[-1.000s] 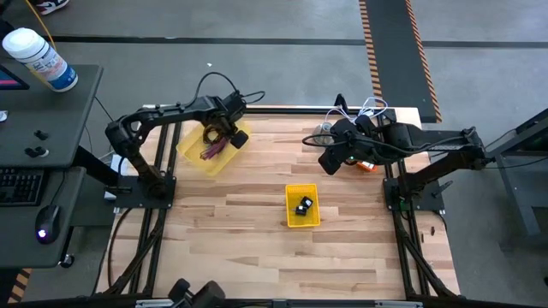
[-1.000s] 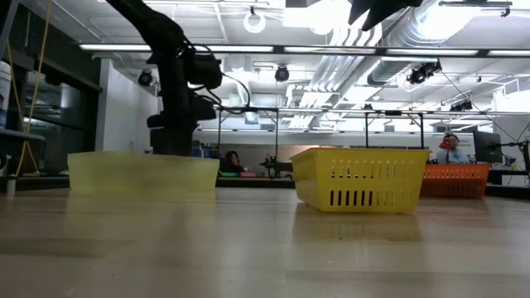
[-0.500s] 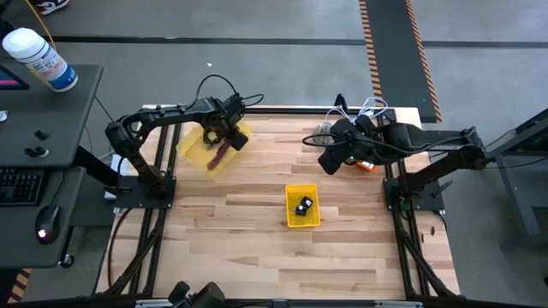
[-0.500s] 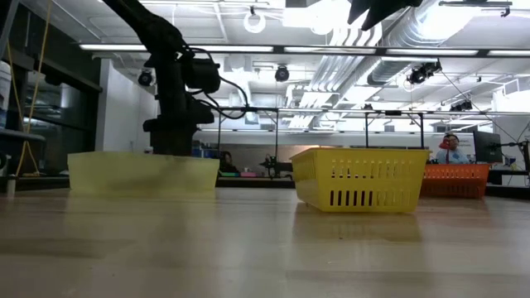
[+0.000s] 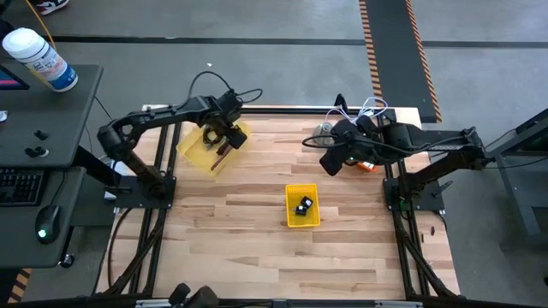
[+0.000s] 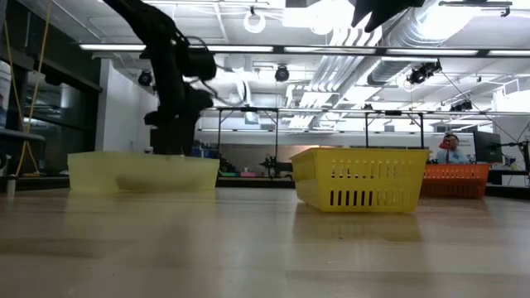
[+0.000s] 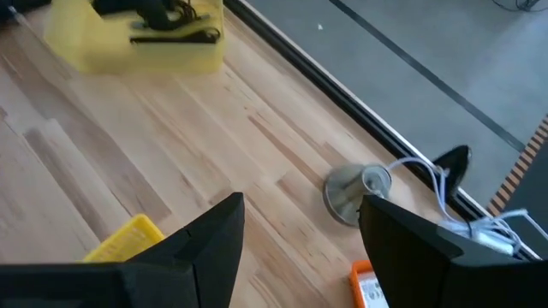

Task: Pick and place items into bin
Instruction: Return to Home Position

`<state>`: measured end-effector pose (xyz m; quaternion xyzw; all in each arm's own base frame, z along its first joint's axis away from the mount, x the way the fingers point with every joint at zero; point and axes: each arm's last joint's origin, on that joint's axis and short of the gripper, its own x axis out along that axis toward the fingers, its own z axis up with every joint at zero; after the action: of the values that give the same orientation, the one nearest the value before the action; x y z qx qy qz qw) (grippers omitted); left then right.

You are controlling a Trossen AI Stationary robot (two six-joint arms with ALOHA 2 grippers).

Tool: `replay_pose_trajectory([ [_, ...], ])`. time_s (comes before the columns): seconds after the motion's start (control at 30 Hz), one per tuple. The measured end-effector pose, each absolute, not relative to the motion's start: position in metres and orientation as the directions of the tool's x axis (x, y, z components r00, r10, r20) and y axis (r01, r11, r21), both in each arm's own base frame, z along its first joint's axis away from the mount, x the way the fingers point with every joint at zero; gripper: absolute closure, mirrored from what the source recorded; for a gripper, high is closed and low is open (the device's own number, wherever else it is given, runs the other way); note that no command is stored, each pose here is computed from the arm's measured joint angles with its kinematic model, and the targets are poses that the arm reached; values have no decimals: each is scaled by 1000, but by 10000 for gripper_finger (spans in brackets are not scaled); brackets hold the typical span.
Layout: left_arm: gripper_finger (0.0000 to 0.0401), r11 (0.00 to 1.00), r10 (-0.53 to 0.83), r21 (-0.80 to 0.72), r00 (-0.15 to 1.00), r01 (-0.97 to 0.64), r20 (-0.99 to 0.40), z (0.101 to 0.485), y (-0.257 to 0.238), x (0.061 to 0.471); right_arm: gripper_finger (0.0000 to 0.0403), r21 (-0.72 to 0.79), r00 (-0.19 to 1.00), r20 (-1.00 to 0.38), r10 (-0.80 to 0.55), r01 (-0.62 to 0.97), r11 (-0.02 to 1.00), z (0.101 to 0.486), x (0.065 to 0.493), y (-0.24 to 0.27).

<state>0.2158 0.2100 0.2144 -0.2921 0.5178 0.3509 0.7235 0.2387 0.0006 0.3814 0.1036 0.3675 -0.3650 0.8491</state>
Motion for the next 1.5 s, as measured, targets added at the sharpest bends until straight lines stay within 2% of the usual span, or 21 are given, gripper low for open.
replay_pose_trajectory([
  [0.1, 258, 627, 215, -125, 325, -769, -921, 237, 202, 211, 183, -107, 432, -720, -544, 704, 702, 379, 235, 0],
  [0.27, 328, 736, 289, -176, 538, -654, -792, 281, 180, 211, 183, -124, 406, -733, -547, 710, 693, 378, 232, 0],
  [0.43, 393, 780, 318, -238, 695, -578, -645, 293, 146, 212, 183, -135, 403, -729, -554, 708, 693, 378, 232, 0],
  [0.67, 397, 844, 269, -333, 869, -421, -416, 257, 102, 209, 183, -131, 407, -728, -551, 707, 695, 378, 233, 0],
  [0.77, 396, 846, 253, -403, 928, -350, -275, 239, 90, 206, 183, -126, 409, -730, -547, 706, 697, 378, 233, 0],
  [1.0, 399, 847, 244, -473, 968, -243, -61, 210, 71, 196, 183, -130, 408, -725, -554, 709, 693, 378, 233, 0],
  [1.3, 400, 896, 158, -426, 986, -125, 44, 212, 54, 197, 183, -116, 407, -725, -556, 723, 681, 378, 233, 0],
  [1.5, 401, 931, 113, -358, 987, -66, 113, 229, 49, 182, 183, -91, 412, -738, -534, 724, 684, 378, 233, 0],
])
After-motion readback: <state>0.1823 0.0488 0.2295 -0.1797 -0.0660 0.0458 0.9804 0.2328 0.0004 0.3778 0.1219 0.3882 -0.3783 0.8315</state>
